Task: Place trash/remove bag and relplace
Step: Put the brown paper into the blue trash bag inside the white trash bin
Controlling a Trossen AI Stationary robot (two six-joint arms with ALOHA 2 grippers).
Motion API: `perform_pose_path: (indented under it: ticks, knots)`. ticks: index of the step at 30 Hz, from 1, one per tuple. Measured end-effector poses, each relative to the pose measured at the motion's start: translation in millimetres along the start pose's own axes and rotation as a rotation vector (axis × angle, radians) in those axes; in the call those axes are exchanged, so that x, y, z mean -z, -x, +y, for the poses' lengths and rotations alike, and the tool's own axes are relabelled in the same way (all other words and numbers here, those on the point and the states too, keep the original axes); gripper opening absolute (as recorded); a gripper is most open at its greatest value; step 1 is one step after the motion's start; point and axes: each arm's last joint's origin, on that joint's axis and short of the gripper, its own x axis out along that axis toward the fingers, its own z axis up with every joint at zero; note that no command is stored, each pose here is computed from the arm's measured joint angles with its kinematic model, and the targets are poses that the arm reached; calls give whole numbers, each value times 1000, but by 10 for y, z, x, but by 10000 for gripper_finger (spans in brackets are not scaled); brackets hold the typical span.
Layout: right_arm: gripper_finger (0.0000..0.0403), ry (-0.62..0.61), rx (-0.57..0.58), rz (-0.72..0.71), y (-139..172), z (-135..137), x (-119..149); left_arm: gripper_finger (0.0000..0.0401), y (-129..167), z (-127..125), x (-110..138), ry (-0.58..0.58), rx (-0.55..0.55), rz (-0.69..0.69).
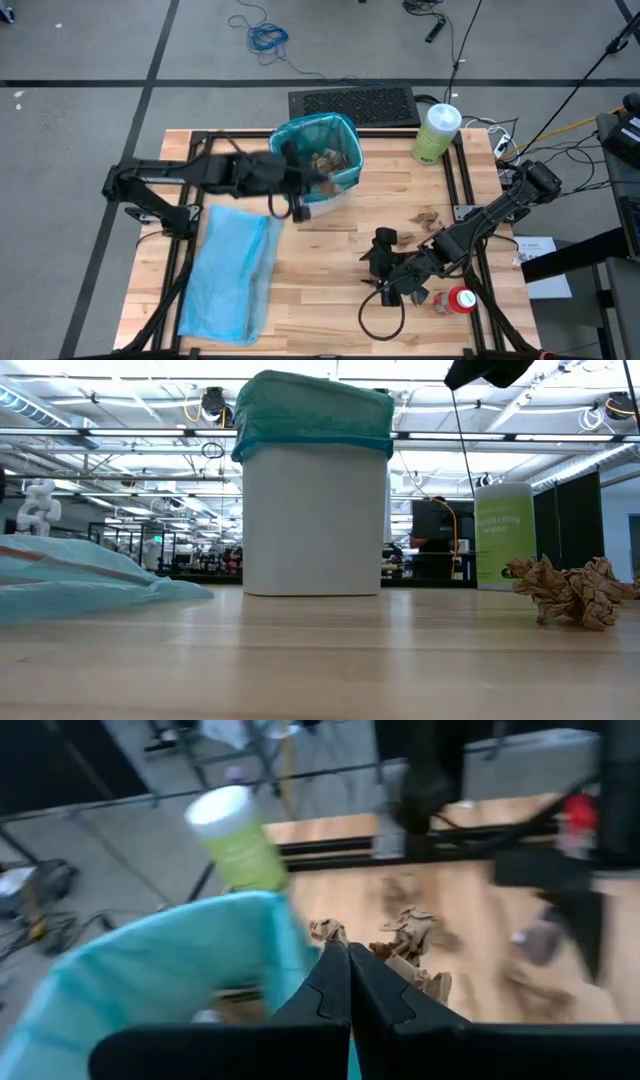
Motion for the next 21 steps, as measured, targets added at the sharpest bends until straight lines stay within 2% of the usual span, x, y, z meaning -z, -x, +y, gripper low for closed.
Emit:
perform_pose_path:
  ticks: [6, 12, 16, 21]
  knots:
    - [238, -1, 9, 1, -14, -32, -13, 0, 12, 405, -45, 1, -135, 22]
    - [238, -33, 24, 6, -34, -81, -25, 0, -21, 682, 76, 26, -207, 115]
    - [238, -42, 55, 70, -39, -129, 32, 7, -60, 709, 146, 26, -185, 173]
    - [238, -72, 45, 156, -30, -147, 104, 48, -166, 613, 172, 19, -93, 188]
